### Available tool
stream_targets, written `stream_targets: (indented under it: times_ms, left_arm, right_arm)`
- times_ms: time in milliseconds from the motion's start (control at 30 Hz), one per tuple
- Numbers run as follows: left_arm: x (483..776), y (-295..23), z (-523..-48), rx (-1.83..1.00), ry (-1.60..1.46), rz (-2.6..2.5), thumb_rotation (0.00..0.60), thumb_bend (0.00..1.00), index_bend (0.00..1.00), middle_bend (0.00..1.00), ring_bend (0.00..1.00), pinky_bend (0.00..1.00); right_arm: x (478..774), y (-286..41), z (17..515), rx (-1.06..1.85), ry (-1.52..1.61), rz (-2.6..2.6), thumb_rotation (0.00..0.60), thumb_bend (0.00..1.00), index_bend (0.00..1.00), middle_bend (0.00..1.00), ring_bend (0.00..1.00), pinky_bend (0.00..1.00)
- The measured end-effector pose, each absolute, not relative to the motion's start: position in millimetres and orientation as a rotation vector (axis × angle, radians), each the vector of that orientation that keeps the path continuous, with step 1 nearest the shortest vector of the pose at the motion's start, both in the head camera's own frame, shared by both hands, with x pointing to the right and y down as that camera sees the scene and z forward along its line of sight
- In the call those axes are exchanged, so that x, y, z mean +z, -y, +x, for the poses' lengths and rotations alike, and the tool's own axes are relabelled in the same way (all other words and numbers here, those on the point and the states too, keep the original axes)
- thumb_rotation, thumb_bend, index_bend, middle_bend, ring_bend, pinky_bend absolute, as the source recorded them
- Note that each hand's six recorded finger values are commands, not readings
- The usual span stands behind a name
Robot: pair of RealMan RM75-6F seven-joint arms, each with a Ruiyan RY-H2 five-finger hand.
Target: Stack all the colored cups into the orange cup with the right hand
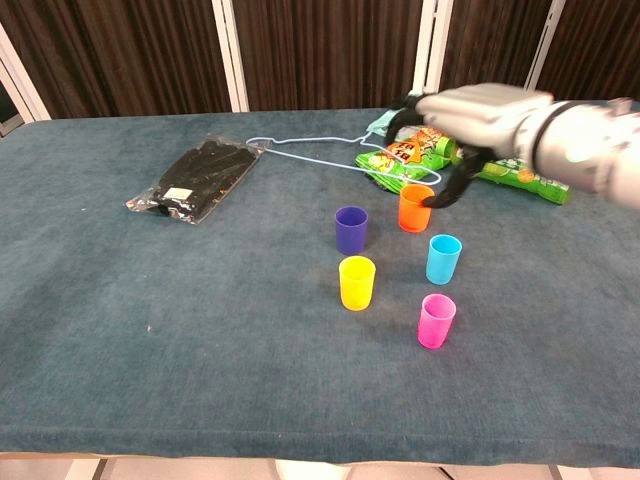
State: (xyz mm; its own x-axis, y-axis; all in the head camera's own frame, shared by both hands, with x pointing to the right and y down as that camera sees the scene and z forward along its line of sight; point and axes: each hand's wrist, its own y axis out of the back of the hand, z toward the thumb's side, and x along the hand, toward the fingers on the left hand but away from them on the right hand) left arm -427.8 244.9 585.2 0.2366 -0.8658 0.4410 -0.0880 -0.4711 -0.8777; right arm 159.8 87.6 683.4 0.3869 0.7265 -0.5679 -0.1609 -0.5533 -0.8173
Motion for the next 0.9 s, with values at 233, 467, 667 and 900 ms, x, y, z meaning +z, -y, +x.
stream_targets:
  times_ms: [233,467,667,900]
  left_arm:
    - [582,-245,-430,-1.306,-0.895,-1.754,0.6,0.46,0.0,0.0,0.01,0.11]
    - [582,-245,-431,-1.308,-0.896,-1.756,0.6,0.46,0.0,0.0,0.01,0.11]
    - [582,-245,-432,-1.309,-0.899,-1.755,0.6,0.46,0.0,0.0,0.0,0.11]
    - [581,-244,-433,-1.308,-0.906,-1.753,0.6,0.46,0.0,0.0,0.0,0.11]
  right_arm:
    - [718,-90,128,1.34,0.439,-1.804,0.6,0.35,0.36,0.0,0.0,0.0]
    - [730,-94,114,1.339,0.441,-1.834,0.6,0.39,0.42,0.0,0.0,0.0]
    - [736,-94,108,1.339,0.448,-1.844,0.6,0.43,0.47,0.0,0.0,0.0]
    - [747,-98,97,1.356,0.443,-1.877,0.6,0.49,0.52,0.0,0.0,0.0]
